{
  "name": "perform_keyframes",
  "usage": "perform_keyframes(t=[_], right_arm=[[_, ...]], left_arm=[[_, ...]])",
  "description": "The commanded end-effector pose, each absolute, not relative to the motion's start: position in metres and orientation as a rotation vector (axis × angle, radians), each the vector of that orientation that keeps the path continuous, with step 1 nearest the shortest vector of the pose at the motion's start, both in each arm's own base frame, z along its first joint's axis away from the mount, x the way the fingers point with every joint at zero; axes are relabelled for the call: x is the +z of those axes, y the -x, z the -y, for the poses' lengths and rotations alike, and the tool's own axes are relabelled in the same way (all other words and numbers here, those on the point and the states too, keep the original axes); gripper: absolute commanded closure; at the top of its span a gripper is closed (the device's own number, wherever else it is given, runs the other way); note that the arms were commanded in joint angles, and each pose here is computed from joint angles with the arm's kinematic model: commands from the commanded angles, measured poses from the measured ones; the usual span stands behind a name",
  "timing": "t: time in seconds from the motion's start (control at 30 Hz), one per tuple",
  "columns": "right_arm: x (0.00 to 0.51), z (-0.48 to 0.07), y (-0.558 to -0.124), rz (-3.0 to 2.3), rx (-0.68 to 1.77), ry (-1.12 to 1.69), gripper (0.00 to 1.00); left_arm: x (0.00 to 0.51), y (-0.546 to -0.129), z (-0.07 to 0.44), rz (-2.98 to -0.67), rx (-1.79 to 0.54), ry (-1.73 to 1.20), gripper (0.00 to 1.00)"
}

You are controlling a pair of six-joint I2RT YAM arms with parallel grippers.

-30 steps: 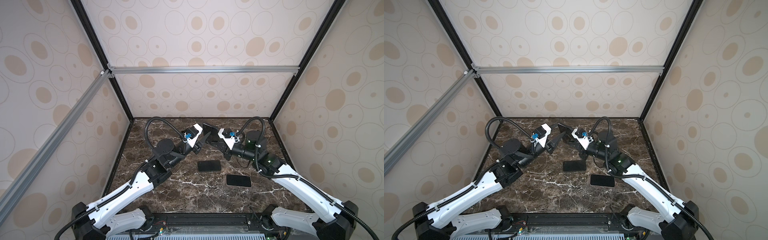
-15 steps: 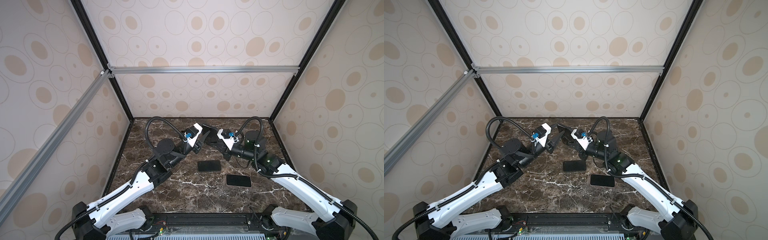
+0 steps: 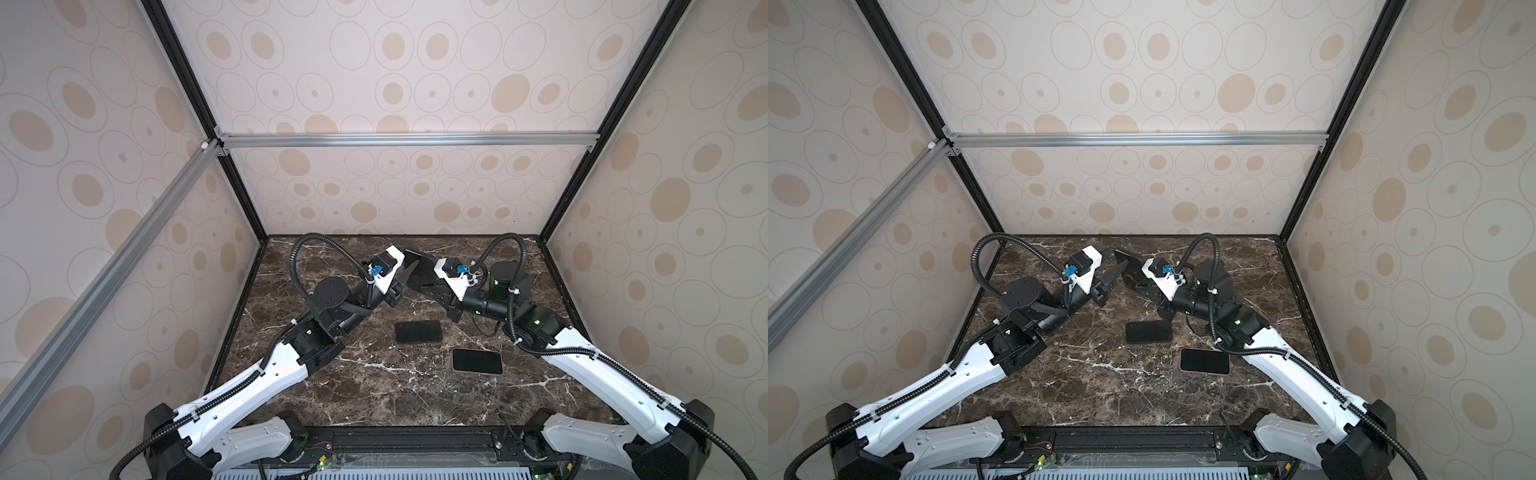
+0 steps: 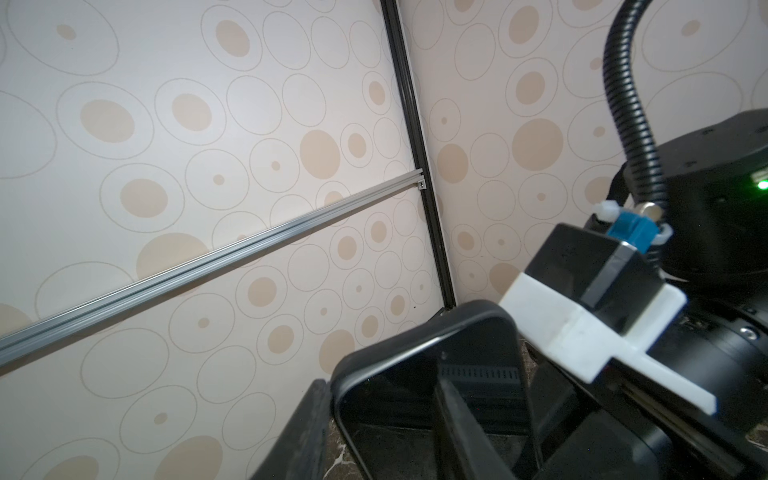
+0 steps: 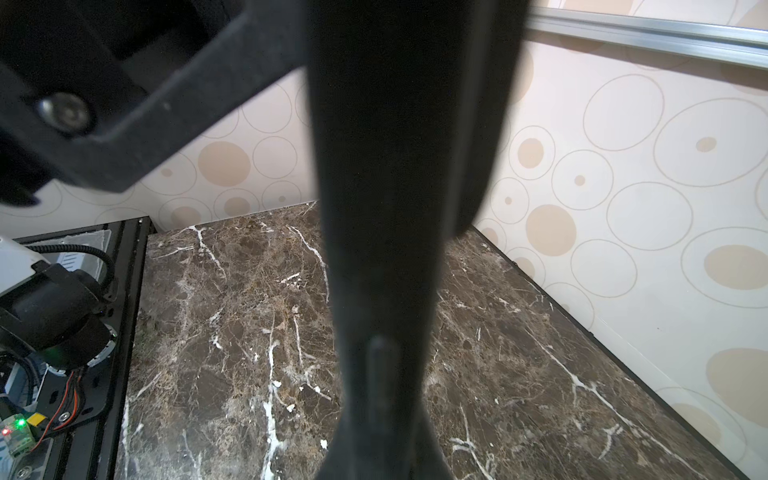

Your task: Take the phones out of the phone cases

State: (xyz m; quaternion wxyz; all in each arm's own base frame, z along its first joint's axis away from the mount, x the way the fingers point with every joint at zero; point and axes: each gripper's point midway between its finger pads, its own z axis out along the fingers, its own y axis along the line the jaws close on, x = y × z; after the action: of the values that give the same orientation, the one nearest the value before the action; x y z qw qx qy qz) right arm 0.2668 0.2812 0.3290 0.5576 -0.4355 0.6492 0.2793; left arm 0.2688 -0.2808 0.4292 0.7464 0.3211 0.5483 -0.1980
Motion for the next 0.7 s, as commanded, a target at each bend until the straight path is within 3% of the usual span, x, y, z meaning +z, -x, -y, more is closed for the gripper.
perform_keyframes(t=[0.0, 0.67], right_arm=[[0.359, -0.286, -0.262, -1.428, 0.681, 1.035, 1.00], [0.365, -0.289, -0.268, -1.446, 0.732, 0.941, 1.00]], left_arm=[[0.446, -0.263, 0.284, -1.149, -0.447, -0.701, 0.59], [0.441, -0.269, 0.279, -1.173, -0.415, -0.667, 0.57]])
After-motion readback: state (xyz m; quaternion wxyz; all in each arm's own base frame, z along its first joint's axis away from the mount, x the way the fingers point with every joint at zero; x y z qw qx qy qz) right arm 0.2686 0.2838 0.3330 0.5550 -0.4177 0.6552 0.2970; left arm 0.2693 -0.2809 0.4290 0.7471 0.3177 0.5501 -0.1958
